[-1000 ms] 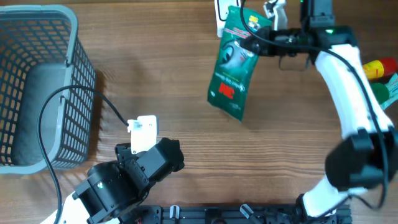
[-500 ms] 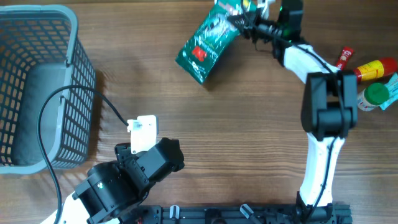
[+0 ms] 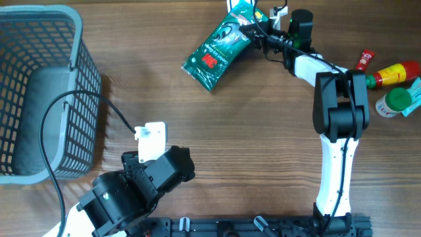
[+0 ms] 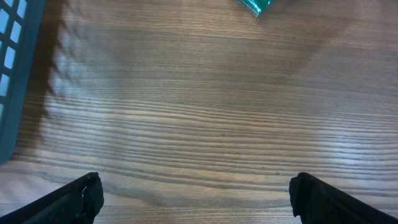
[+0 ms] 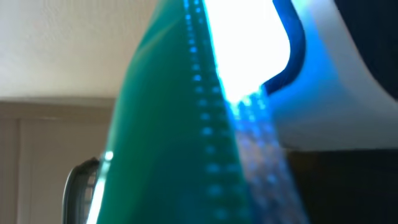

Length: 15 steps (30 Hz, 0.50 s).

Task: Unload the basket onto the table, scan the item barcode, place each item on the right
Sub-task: 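Raise the gloves bag up to the white scanner with the right gripper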

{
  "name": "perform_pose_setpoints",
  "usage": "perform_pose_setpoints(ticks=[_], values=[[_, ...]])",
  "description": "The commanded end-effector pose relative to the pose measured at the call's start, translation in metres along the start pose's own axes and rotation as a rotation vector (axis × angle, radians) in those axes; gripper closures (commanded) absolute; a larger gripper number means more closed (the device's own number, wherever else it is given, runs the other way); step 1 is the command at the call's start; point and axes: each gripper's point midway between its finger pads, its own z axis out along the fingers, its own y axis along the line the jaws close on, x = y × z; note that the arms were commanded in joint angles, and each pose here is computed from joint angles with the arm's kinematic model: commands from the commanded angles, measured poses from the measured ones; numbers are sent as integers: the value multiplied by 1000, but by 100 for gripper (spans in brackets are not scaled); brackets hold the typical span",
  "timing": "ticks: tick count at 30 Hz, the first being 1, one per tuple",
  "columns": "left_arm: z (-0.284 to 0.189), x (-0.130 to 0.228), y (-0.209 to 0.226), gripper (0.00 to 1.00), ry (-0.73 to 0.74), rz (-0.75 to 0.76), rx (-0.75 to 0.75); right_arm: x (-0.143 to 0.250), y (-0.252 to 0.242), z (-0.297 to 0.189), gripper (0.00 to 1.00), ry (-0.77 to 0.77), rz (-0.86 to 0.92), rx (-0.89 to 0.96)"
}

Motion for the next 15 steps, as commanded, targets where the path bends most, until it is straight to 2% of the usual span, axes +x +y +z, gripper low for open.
perform_pose_setpoints(ticks=[1, 4, 8, 11, 15], values=[[-1, -3, 1, 0, -17, -19, -9, -12, 37, 1, 95, -14, -77, -57], [-1, -3, 1, 0, -17, -19, -9, -13, 64, -11, 95, 2, -157, -72], [-1, -3, 1, 0, -17, -19, -9, -19, 97, -49, 95, -21, -273, 35], [-1, -3, 1, 0, -17, -19, -9, -27, 103, -105, 96, -94, -300, 264], [-1, -3, 1, 0, -17, -19, -9, -45, 93, -216, 96, -311, -166, 635]])
